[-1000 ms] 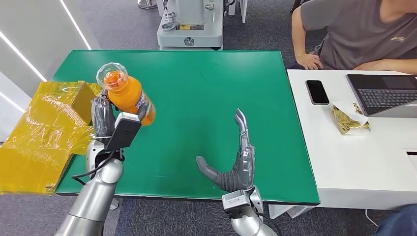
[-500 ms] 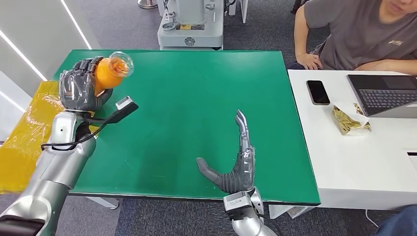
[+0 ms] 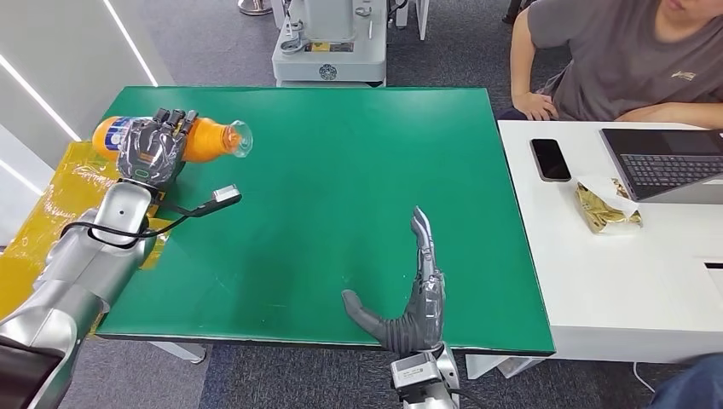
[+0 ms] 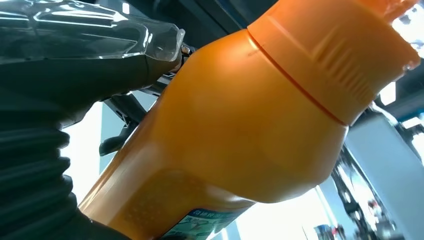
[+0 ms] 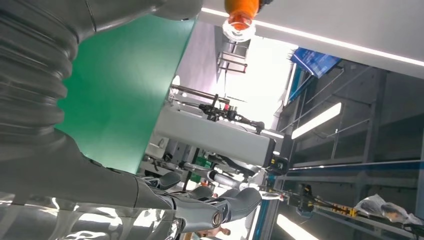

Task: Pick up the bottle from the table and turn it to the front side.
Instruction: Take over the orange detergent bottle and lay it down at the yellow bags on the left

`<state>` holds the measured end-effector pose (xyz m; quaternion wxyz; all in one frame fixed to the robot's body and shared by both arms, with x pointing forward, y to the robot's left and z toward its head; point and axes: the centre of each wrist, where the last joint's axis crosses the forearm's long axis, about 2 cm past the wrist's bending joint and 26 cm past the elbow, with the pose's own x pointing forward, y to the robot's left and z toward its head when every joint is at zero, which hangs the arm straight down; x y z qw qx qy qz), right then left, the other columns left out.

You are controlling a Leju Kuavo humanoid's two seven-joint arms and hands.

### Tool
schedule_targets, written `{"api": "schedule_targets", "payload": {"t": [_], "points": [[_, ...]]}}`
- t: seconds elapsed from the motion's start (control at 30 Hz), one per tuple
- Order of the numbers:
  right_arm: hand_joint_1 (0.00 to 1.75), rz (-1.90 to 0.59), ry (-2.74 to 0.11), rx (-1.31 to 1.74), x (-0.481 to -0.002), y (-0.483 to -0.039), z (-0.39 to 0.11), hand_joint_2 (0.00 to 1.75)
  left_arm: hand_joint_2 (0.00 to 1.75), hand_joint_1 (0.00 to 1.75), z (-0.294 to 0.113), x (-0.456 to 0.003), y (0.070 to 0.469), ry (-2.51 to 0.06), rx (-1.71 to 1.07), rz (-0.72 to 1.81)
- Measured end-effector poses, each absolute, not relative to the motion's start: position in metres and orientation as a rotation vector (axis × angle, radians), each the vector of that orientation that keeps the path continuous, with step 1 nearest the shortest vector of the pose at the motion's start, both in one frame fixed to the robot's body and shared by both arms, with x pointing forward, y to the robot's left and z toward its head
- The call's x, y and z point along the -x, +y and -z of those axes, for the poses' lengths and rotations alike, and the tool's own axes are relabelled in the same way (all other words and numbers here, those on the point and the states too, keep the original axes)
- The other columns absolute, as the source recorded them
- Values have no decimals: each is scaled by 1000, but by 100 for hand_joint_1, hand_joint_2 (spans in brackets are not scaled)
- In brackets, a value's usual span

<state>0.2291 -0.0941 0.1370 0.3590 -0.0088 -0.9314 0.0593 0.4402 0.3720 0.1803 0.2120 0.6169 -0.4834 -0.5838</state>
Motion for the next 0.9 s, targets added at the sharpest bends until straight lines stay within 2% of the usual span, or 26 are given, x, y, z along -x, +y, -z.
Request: {"api": "schedule_targets", "payload": {"t": [0.23,0.53,0.9], "points": [[0,-157,-2358,26,-219,-96,-131,175,175,175,-157,-430,382,-1191,-1681,1657],[0,-177,-2328,28,-214,-100,-126,175,175,175,-123,-401,418,-995,-1676,1668],[0,-186,-2311,26,-206,-102,-121,175,175,175,-106,-384,437,-863,-1606,1738]]}}
